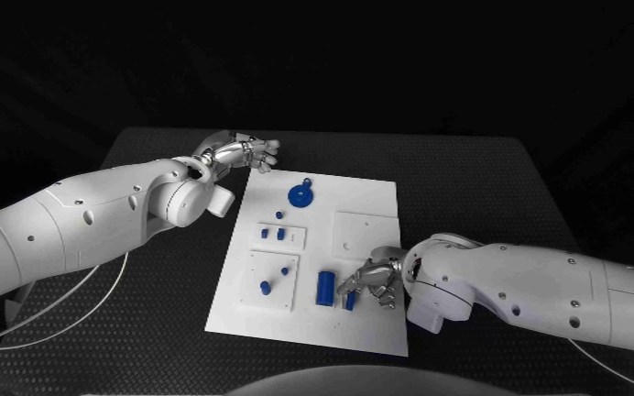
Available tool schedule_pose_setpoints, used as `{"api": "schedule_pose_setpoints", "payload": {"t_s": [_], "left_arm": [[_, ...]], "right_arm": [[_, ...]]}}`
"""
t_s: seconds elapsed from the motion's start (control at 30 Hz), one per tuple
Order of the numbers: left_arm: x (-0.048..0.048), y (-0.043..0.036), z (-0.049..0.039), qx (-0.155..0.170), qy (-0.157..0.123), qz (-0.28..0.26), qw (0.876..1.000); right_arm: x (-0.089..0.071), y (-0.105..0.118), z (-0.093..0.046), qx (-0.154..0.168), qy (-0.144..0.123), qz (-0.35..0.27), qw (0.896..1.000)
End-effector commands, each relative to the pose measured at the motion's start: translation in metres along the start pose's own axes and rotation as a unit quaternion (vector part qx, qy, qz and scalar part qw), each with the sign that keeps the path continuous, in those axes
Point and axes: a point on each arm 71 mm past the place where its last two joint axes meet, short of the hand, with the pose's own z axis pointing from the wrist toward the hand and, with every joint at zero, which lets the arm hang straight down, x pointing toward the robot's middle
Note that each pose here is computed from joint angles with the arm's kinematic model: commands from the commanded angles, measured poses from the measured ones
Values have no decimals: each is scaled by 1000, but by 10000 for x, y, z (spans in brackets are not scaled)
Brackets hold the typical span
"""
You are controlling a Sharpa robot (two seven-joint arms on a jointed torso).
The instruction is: Assemble the parts on the task board
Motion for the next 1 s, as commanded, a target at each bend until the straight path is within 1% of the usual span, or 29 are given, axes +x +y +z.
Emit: {"api": "schedule_pose_setpoints", "payload": {"t_s": [0.03,0.33,0.77,1.0], "left_arm": [[18,-15,3,4,7,0,1000],[19,-15,3,4,7,0,1000],[14,-13,4,3,7,1,1000],[17,-12,7,2,8,2,1000]], "right_arm": [[12,50,-1,-22,1,-6,1000],[5,44,-5,-24,-1,-8,1000],[-25,-6,-58,-26,-11,-15,999],[-36,3,-72,-27,-11,-15,999]]}}
